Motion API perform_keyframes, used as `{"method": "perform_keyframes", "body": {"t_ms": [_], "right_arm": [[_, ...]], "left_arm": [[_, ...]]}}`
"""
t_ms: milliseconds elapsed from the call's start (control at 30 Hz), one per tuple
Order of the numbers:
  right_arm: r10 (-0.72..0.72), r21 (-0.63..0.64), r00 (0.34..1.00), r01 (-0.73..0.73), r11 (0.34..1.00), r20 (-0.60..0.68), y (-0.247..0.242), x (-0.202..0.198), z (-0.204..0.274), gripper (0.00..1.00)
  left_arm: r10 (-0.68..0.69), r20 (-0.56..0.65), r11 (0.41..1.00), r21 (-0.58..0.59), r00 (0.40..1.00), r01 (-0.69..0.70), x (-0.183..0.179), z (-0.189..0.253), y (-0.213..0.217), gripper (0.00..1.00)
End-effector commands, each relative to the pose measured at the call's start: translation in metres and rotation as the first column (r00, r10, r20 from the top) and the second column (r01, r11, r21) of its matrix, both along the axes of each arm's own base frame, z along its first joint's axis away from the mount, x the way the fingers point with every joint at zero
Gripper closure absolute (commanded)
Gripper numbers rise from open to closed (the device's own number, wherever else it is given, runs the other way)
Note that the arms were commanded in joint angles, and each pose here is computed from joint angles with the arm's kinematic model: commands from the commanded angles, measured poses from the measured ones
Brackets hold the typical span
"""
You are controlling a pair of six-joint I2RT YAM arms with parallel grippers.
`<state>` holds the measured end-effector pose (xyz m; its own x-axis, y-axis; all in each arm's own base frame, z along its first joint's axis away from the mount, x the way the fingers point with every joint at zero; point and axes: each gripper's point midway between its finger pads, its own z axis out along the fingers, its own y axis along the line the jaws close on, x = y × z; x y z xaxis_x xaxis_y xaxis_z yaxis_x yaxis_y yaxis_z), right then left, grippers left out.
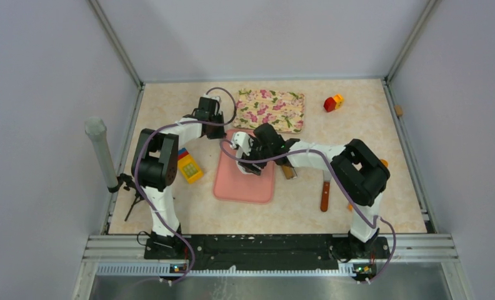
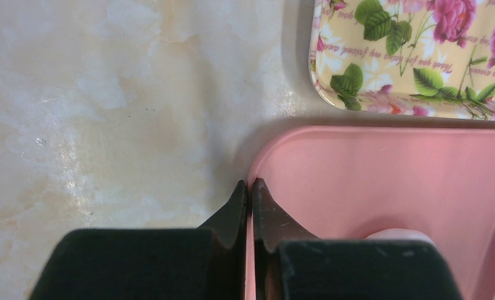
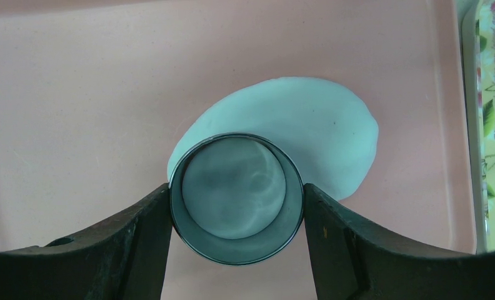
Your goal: Roll out the dumpling wrappers from the dough
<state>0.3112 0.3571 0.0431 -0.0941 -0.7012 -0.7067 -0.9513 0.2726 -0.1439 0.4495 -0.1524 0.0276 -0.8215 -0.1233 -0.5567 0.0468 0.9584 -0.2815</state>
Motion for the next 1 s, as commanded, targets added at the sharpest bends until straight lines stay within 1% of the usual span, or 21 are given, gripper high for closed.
{"method": "perform_keyframes", "body": {"t_ms": [0, 300, 467, 667, 800, 967], "right_arm": [[0.007, -0.227, 0.986, -0.045, 0.973, -0.165, -0.044, -0.039, -0.054, 0.57], [0.147, -0.239, 0.960, -0.205, 0.949, -0.237, -0.041, -0.053, -0.062, 0.55], [0.217, -0.233, 0.950, -0.268, 0.935, -0.222, -0.040, -0.050, -0.060, 0.51], [0.278, -0.195, 0.935, -0.322, 0.926, -0.222, -0.038, -0.038, -0.056, 0.48], [0.367, -0.185, 0.910, -0.401, 0.897, -0.196, -0.037, -0.037, -0.055, 0.44], [0.416, -0.188, 0.891, -0.447, 0.875, -0.180, -0.033, -0.034, -0.054, 0.41]], "left_arm": [[0.012, -0.109, 0.998, 0.062, 0.994, -0.005, -0.024, -0.034, 0.009, 1.00], [0.011, -0.113, 0.998, 0.061, 0.994, -0.004, -0.025, -0.034, 0.009, 1.00], [0.010, -0.113, 0.998, 0.061, 0.994, -0.003, -0.025, -0.034, 0.009, 1.00], [0.010, -0.112, 0.998, 0.061, 0.994, -0.003, -0.025, -0.034, 0.009, 1.00], [0.009, -0.113, 0.998, 0.060, 0.994, -0.003, -0.025, -0.034, 0.009, 1.00], [0.009, -0.112, 0.998, 0.059, 0.994, -0.002, -0.025, -0.034, 0.008, 1.00]]}}
